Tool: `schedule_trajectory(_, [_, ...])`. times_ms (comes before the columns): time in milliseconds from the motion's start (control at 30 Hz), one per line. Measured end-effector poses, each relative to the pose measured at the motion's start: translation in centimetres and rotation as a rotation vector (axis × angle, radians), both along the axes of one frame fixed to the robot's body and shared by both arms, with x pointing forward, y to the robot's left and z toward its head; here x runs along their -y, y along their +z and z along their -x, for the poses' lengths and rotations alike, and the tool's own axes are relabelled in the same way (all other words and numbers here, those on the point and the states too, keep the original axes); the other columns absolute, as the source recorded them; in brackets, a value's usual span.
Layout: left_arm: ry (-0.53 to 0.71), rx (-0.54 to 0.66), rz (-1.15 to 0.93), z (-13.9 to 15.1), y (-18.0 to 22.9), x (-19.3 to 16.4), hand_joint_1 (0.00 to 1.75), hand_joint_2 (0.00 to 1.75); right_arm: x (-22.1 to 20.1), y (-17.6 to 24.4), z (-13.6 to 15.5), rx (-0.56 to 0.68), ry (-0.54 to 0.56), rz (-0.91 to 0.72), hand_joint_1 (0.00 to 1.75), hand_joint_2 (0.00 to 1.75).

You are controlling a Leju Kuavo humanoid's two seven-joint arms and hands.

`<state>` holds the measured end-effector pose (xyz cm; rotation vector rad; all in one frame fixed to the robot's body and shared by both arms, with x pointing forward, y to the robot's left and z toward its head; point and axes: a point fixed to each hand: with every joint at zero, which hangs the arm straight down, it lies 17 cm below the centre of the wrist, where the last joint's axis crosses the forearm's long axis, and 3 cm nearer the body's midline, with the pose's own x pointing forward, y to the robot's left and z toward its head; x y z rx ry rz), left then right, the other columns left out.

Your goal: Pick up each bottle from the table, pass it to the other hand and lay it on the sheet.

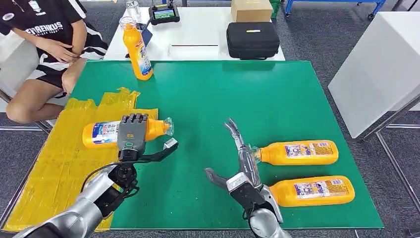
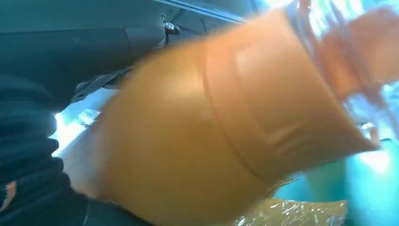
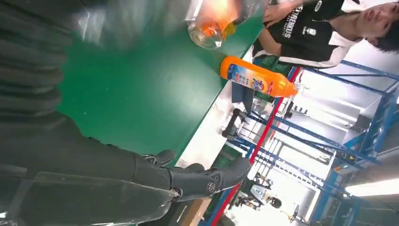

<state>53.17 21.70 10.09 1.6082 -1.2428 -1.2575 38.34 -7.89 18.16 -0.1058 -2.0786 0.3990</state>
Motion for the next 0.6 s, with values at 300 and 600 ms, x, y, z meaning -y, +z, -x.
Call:
schedule_trajectory(300, [0.062, -0.036, 0.004, 0.0, -1.5, -2.1, 0.00, 1.75, -0.1, 0.0, 0.0, -0.007, -0.002, 0.015, 0.00, 1.75])
schedule_trajectory(600, [-0.329, -0.303, 0.600, 1.4, -4.8, 6.0, 0.00, 1.75, 0.9, 1.1, 0.7, 0.141, -0.121, 0.227, 0.00, 1.75])
